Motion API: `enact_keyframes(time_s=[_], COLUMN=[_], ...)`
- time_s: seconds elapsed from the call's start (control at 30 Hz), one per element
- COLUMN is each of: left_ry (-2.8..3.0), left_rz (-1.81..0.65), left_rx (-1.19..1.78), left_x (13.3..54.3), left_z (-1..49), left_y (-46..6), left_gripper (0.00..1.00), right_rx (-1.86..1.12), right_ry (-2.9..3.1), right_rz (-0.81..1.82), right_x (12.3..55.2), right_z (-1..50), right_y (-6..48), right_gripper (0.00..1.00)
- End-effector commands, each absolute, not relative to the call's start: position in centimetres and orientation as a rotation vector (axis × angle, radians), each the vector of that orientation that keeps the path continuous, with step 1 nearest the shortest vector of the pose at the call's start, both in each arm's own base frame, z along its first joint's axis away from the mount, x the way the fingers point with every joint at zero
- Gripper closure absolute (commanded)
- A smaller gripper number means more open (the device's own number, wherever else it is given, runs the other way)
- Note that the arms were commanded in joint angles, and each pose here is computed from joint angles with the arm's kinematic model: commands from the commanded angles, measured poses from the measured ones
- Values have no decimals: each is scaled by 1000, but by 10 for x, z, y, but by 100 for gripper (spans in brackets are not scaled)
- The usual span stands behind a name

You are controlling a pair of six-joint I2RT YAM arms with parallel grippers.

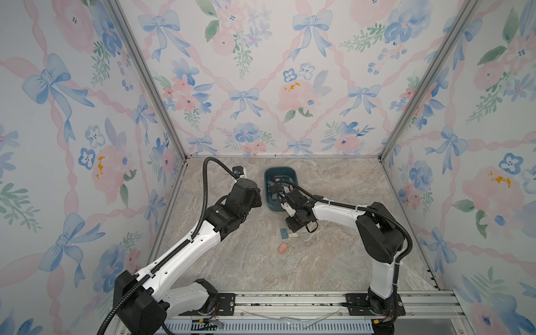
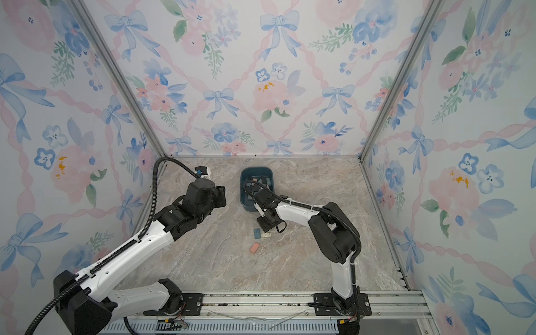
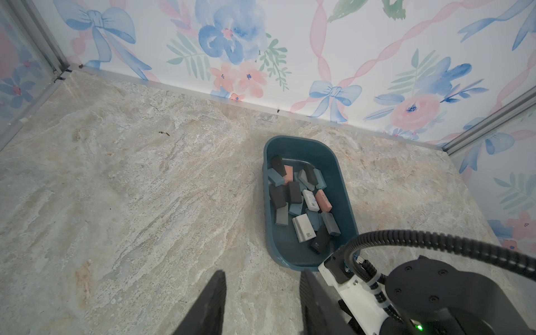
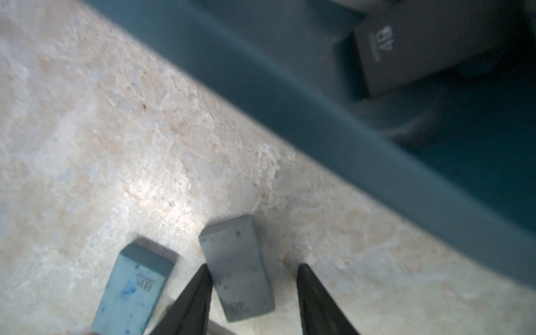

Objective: Put the eraser in the storage box
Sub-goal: Pick up the eraser from the center of the board.

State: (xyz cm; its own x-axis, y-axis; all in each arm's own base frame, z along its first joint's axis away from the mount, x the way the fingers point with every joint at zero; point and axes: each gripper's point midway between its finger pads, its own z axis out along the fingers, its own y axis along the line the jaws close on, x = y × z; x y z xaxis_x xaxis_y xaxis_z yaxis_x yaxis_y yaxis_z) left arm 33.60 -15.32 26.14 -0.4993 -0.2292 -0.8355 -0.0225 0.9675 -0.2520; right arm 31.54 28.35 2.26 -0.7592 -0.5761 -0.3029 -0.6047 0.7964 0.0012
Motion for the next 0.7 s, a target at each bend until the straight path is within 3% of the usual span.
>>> enact_keyframes(time_s=[0.0,0.3,0.67], left_ry=[2054,2060,2064], left_rz=[-255,-249,-248], left_rx=[-205,-202,-206], left_x=[334,334,333], left_z=[267,264,262], left_y=[-149,-149,-148], left_gripper=[56,56,56], right_rx=[-912,-904,-874], right_ry=[2725,2736,2696], right_rz=[129,136,167], right_x=[314,311,314], right_z=[14,14,36], right_y=[286,285,287], right_gripper=[55,76,80])
